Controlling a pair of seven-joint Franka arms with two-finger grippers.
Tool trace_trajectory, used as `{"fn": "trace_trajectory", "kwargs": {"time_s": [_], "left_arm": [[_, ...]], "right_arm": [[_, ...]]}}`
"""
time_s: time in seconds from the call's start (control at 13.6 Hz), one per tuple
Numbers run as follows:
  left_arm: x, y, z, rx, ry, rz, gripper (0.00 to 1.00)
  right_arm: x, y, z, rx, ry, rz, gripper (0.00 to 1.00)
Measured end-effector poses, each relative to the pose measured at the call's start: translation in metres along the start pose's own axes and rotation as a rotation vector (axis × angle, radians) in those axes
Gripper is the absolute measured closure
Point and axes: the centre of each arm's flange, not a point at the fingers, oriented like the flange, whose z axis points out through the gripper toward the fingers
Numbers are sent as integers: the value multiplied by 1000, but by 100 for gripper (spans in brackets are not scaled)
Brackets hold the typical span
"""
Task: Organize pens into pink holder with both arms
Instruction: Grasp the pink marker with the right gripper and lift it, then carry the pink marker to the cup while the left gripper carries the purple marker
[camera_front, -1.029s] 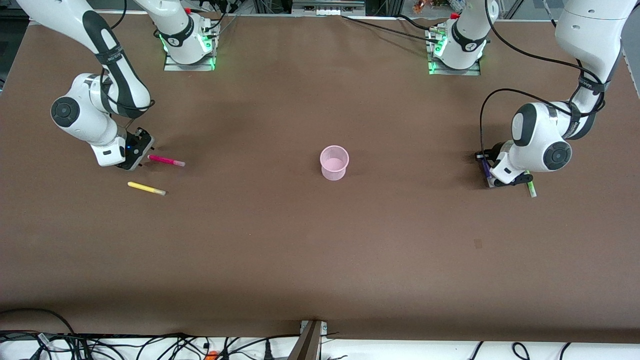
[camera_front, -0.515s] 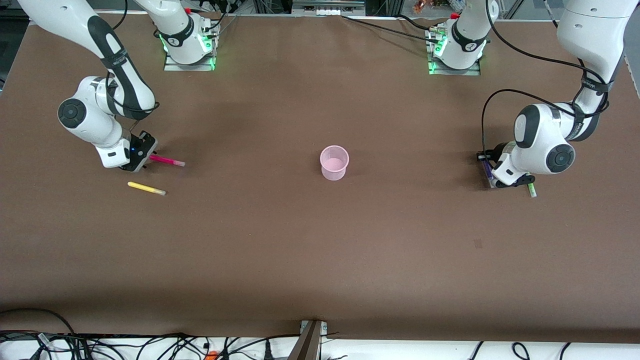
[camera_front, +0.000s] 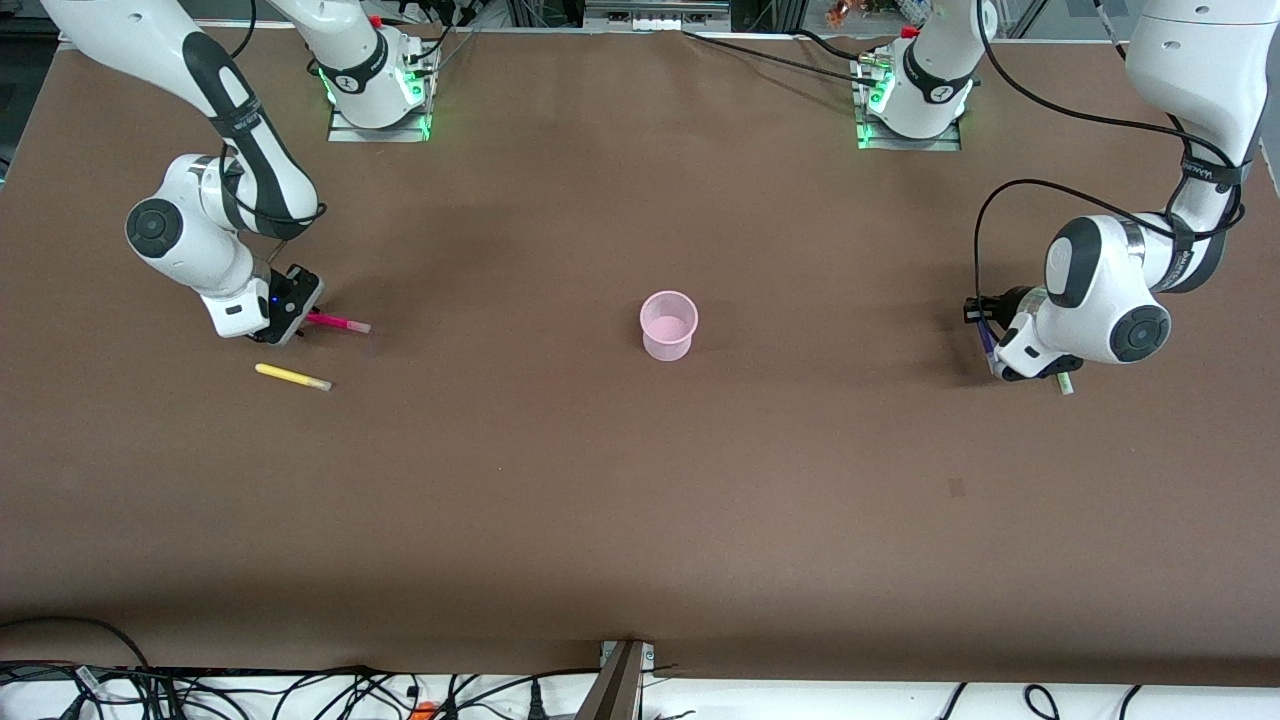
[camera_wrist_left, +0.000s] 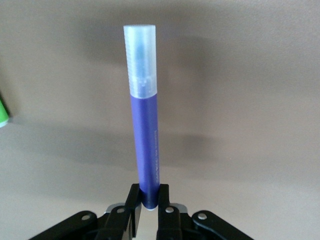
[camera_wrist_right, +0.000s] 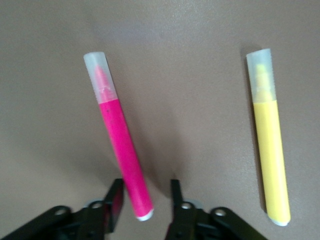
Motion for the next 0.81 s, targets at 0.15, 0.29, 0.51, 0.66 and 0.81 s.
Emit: {"fn": "trace_trajectory", "kwargs": {"time_s": [0.15, 0.29, 0.51, 0.66, 0.81], "left_arm": [[2, 0, 6, -1, -13, -1, 82], [5, 0, 11, -2, -22, -2, 82], [6, 0, 2, -20, -59, -15, 82], [5, 2, -15, -49, -108, -26, 82], [7, 3, -31, -58, -133, -27, 82]], "right_arm": [[1, 0, 0, -2, 1, -2, 82], [9, -1, -3, -8, 8, -20, 82], [60, -4, -28, -54, 54, -91, 82], [93, -3, -56, -47, 65, -90, 82], [128, -1, -92, -15, 59, -65, 82]]}}
